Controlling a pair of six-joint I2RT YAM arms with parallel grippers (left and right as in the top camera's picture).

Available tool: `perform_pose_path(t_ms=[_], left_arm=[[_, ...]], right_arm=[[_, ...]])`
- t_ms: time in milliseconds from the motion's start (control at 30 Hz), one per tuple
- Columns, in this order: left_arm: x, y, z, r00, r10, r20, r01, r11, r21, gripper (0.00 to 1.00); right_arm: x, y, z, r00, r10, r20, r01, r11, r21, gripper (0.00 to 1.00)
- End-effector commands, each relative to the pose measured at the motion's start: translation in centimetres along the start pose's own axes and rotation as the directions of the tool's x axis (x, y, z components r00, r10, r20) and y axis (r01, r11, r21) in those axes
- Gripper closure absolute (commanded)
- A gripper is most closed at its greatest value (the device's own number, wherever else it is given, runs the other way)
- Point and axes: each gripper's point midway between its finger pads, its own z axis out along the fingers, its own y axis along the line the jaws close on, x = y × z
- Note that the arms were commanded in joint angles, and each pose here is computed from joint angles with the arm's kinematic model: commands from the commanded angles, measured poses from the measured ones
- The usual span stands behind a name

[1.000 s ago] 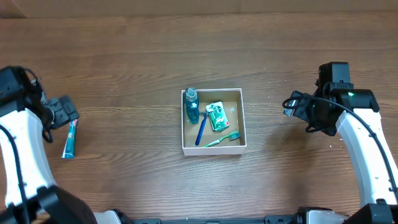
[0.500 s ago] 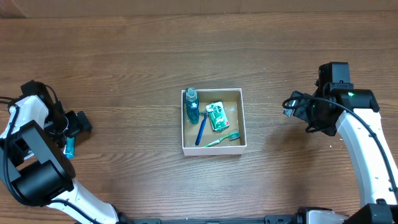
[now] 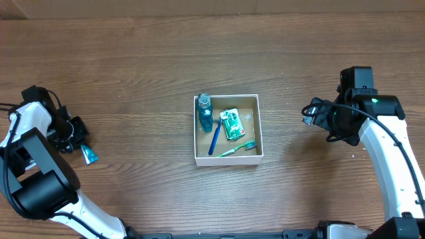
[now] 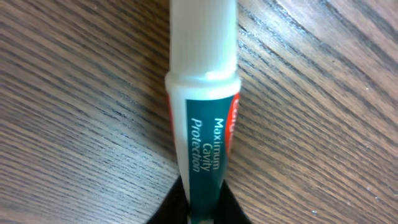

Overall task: Pack container
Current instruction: 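Grasp the toothpaste tube with the left gripper, then carry the toothpaste tube into the box and release it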

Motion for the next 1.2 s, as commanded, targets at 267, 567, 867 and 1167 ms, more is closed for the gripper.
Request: perform_pose_path(t_ms=[267, 567, 867, 1167], left_arm=[[-0.4, -4.8, -3.9, 1.0, 0.031, -0.004, -0.03, 0.975, 0.219, 0.96], [7.5, -22.1, -20.4, 0.648, 0.608, 0.459, -0.722, 0.682, 0.116, 0.96], [23.3, -34.8, -20.0, 0.111, 0.871, 0.478, -0.98, 0.176, -0.093, 0.96], [23.9, -36.5, -6.6, 0.13, 0.977, 0.17, -0.99, 0.138, -0.034, 0.95]], right_arm=[[-0.1, 0.0, 0.0, 1.0, 0.001, 0.004, -0.001, 1.0, -0.006, 0.0], [-0.2, 0.1, 0.0, 1.0, 0.002, 0.012, -0.001, 1.0, -0.01, 0.0], [-0.3, 0.1, 0.0, 1.0, 0.002, 0.012, -0.001, 1.0, -0.01, 0.0], [-0.2, 0.1, 0.0, 1.0, 0.002, 0.011, -0.001, 1.0, -0.009, 0.0]])
